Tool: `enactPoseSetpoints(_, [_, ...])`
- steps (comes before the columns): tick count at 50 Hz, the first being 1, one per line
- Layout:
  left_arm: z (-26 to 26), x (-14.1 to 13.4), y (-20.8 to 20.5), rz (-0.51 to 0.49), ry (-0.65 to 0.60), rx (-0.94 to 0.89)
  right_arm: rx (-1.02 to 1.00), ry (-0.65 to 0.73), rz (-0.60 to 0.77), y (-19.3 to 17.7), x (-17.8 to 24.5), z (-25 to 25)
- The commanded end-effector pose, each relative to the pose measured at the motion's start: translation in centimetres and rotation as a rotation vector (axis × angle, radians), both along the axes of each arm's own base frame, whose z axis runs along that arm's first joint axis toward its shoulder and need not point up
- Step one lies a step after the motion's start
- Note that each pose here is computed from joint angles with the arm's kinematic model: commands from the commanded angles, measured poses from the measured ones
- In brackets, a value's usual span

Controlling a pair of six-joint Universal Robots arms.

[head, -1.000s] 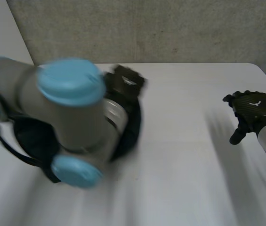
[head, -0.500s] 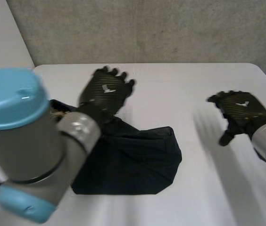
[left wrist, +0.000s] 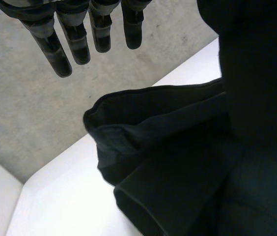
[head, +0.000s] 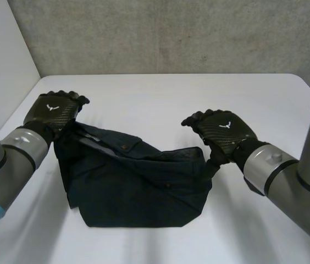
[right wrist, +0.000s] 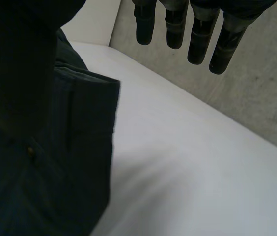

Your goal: Fold the shorts.

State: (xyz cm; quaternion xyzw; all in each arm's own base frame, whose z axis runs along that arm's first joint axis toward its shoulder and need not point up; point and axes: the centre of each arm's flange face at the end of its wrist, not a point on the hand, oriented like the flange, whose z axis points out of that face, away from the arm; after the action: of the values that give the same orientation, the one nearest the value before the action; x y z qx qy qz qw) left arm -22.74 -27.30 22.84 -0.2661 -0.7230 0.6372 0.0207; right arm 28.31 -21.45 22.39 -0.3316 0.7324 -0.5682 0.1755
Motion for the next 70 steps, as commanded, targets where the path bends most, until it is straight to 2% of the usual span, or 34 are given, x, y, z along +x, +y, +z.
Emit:
enactPoseSetpoints(1, [-1.7,-0.8,-2.2,-0.025,-0.008,0.033,0.063,0.000,0.017,0.2,1.5,-1.8])
enactPoseSetpoints(5, [-2.9,-1.2,-3.6,-0.027,-0.037,0.050,0.079,0.017,0.049,0.8,2.8,-2.9])
enactPoseSetpoints(10, [-3.8,-1.4,-5.3,-0.018,-0.124,0.017,0.051,0.030,-0.002,-0.1,2.8,-3.0])
enactPoseSetpoints(16, [-0.6,-2.8,-7.7,0.003,-0.206,-0.178,-0.007,0.030,-0.010,-0.7,3.0,-2.5])
enactPoseSetpoints(20, [2.5,-5.6,-9.8,-0.020,-0.185,-0.362,-0.010,0.033,-0.027,-0.8,2.9,-2.5])
enactPoseSetpoints(23, [4.8,-8.8,-10.2,-0.061,-0.128,-0.489,0.006,0.030,-0.056,-0.7,2.5,-2.7])
enactPoseSetpoints(25, [5.2,-11.8,-10.0,-0.114,-0.088,-0.552,0.022,0.018,-0.076,-0.7,2.4,-2.8])
enactPoseSetpoints(28, [4.9,-14.8,-9.5,-0.171,-0.049,-0.608,0.077,-0.020,-0.107,-0.7,2.1,-3.3])
enactPoseSetpoints(29, [4.4,-17.0,-8.9,-0.218,-0.024,-0.638,0.090,-0.031,-0.114,-0.8,2.0,-3.4])
enactPoseSetpoints(32, [2.9,-20.0,-7.7,-0.299,0.009,-0.666,0.149,-0.067,-0.153,-0.9,1.3,-4.0])
enactPoseSetpoints(33, [1.4,-21.9,-6.6,-0.370,0.023,-0.680,0.160,-0.077,-0.161,-1.0,1.2,-4.1])
enactPoseSetpoints(37, [-2.7,-25.4,-3.8,-0.534,0.044,-0.694,0.202,-0.111,-0.185,-0.7,0.8,-4.8])
enactPoseSetpoints(40, [-4.5,-26.3,-2.9,-0.571,0.045,-0.700,0.213,-0.117,-0.203,-0.7,0.4,-5.2])
enactPoseSetpoints(45, [-5.6,-25.5,-2.6,-0.531,0.023,-0.638,0.211,-0.111,-0.234,-1.5,-0.7,-5.6])
enactPoseSetpoints(47, [-4.2,-24.9,-2.5,-0.511,0.028,-0.633,0.208,-0.103,-0.240,-1.7,-0.9,-5.6])
enactPoseSetpoints(51, [-1.5,-22.2,-2.5,-0.443,0.008,-0.605,0.162,-0.066,-0.262,-2.5,-1.8,-5.0])
enactPoseSetpoints(52, [-0.5,-20.6,-2.9,-0.403,-0.003,-0.591,0.150,-0.054,-0.268,-2.7,-2.0,-4.9])
enactPoseSetpoints(58, [2.8,-15.1,-2.4,-0.295,0.009,-0.525,0.080,0.044,-0.336,-4.5,-4.9,-4.6])
enactPoseSetpoints(60, [2.8,-14.2,-2.2,-0.282,0.019,-0.498,0.056,0.080,-0.331,-4.5,-5.2,-4.4])
enactPoseSetpoints(65, [2.3,-9.5,-0.6,-0.203,0.061,-0.319,-0.020,0.139,-0.286,-3.3,-5.4,-3.0])
enactPoseSetpoints(70, [0.1,-6.5,1.8,-0.159,0.006,-0.100,-0.118,0.188,-0.228,-1.7,-5.5,-1.7])
